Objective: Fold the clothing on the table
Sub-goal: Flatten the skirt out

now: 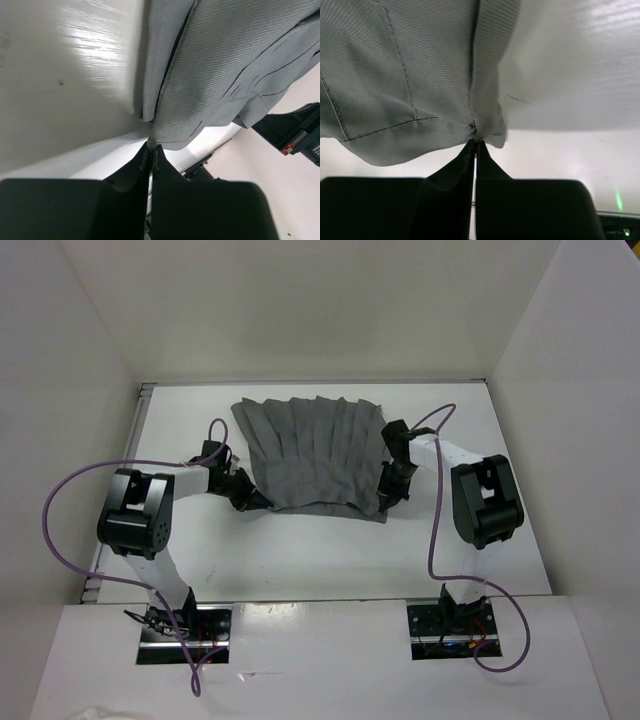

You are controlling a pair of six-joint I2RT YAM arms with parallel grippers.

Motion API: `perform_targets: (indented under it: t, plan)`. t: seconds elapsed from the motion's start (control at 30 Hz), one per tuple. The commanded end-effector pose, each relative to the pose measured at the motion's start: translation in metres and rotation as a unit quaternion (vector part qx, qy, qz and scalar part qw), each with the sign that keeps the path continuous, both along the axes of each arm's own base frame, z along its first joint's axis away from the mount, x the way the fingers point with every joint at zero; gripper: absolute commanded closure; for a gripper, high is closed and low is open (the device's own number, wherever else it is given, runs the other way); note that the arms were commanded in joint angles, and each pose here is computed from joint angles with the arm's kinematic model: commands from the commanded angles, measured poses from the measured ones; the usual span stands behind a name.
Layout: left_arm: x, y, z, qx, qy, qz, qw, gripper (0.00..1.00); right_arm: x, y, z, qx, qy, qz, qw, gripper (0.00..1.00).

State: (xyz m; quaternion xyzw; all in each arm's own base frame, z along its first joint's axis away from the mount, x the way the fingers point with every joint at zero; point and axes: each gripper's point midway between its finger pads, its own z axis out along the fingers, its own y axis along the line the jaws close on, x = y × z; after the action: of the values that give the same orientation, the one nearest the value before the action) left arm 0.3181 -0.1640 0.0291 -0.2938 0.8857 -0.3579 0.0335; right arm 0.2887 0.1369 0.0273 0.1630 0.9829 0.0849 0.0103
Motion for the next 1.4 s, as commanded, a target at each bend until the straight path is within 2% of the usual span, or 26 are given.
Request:
perform_targets:
  t: [0.0,0.03,0.23,0.5,0.57,0.6,0.7,0.8,0.9,1.13,1.2,1.37]
  plan:
    - [0.008,0.013,0.006,0.009,-0.019,-0.001,1.0,1.0,-0.014,-0.023,0.018,-0.052,-0.006,-0.007,0.999,1.0]
    - [0.01,0.02,0.01,0.023,-0.024,0.006,0.999,1.0,-0.011,-0.036,0.029,-0.085,-0.032,-0.018,0.996,1.0]
    - [0.009,0.054,0.013,0.059,-0.028,0.031,0.997,1.0,-0.025,-0.095,0.041,-0.196,-0.03,-0.071,0.978,1.0]
    - [-0.004,0.062,0.006,0.063,-0.013,0.032,0.997,1.0,-0.033,-0.099,0.025,-0.195,-0.001,-0.076,0.978,1.0]
    - [-0.006,0.065,0.005,0.065,-0.014,0.033,0.997,1.0,-0.031,-0.099,0.023,-0.187,0.002,-0.073,0.98,1.0]
    - [-0.011,0.063,0.004,0.055,-0.009,0.029,0.998,1.0,-0.036,-0.096,0.018,-0.181,0.013,-0.071,0.981,0.93]
    - [-0.017,0.056,0.011,0.032,-0.017,0.017,0.999,1.0,-0.036,-0.09,0.022,-0.159,0.009,-0.067,0.985,0.61]
    - [-0.023,0.055,0.008,0.032,-0.012,0.017,0.999,1.0,-0.031,-0.079,0.04,-0.125,-0.02,-0.071,0.989,0.47]
    - [-0.02,0.054,0.01,0.028,-0.021,0.015,0.999,0.98,-0.025,-0.069,0.047,-0.097,-0.031,-0.071,0.992,0.44]
    - [-0.014,0.051,0.007,0.013,-0.019,0.01,1.0,0.96,-0.022,-0.007,0.037,0.049,-0.01,-0.014,0.999,0.41]
    - [-0.011,0.051,0.009,0.013,-0.023,0.01,1.0,0.94,-0.023,0.005,0.035,0.055,-0.007,0.004,0.998,0.4]
    - [-0.003,0.05,0.013,0.008,-0.03,0.012,0.999,0.75,-0.015,0.031,0.02,0.08,0.006,0.029,0.996,0.38]
